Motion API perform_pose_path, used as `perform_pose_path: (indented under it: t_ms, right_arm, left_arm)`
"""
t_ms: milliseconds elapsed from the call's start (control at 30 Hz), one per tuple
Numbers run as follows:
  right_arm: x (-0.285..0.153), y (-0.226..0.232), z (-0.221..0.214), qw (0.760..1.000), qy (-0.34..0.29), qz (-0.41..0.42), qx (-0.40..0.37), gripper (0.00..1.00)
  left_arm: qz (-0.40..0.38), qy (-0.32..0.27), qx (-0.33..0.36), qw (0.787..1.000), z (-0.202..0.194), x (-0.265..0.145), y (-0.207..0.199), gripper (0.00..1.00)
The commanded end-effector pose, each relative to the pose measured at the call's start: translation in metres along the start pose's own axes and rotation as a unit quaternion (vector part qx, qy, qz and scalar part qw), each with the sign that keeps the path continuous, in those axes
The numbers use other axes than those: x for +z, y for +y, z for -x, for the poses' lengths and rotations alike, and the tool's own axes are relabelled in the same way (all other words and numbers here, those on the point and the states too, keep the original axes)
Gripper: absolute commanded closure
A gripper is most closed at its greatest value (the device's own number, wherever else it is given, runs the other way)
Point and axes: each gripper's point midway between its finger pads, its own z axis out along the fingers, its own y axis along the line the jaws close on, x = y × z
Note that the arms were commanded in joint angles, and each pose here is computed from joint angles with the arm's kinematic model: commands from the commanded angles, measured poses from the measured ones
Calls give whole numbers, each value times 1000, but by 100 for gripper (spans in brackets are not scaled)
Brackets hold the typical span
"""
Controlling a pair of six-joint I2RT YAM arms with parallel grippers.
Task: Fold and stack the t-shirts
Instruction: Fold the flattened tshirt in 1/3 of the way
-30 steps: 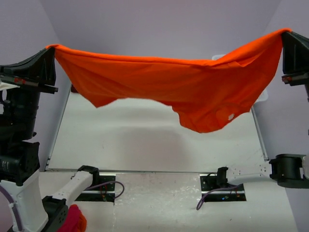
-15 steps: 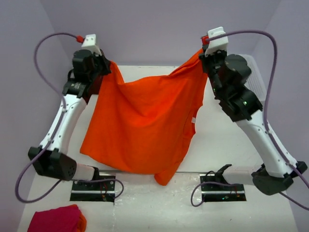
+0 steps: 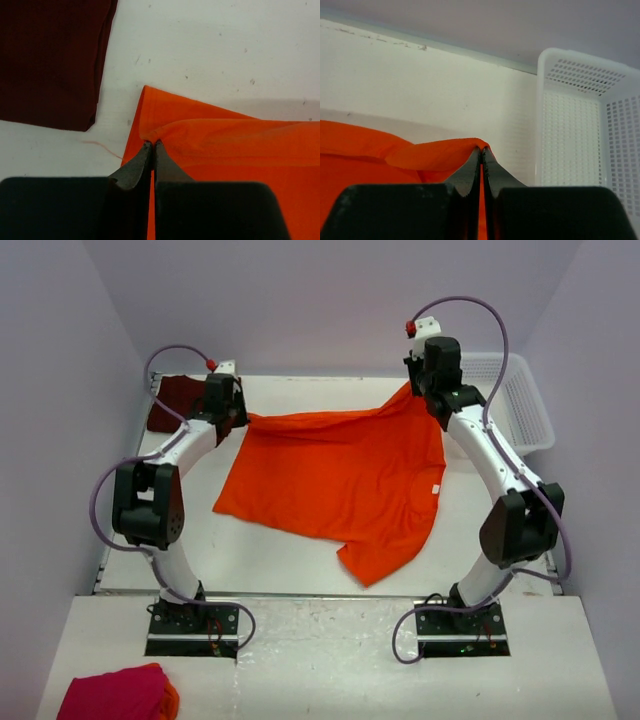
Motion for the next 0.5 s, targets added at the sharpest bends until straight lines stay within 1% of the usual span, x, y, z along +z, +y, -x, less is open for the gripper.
perform_pose_path:
  t_ms: [0,133,167,200,267,300,433,467]
  right_arm:
    - [23,4,12,999,-18,21,25,100]
    - [41,1,4,999,-4,22,29,100]
    - [42,-1,7,999,-6,20,30,100]
    - [45,-1,2,999,1,19,29,100]
    - [45,-2,-1,999,6,20,32,100]
    - [45,-3,-3,999,9,19,33,100]
    - [39,-1,-16,999,25,19,44,100]
    - [38,1,-27,998,37,20,47,100]
  left_arm:
    - [-12,-76,4,997,56,12,-8,100]
    - [-20,-75,13,997,62,30,-14,100]
    - [-23,-68,18,997,57,37,-14,100]
    - [-31,-74,22,997,63,39,-19,100]
    - [-26,-66,24,997,59,48,-17,100]
    - [-23,-69,24,997,65,50,-16,100]
    - [-7,-53,22,998,56,55,-9,100]
    - [-5,-53,21,998,55,55,-8,100]
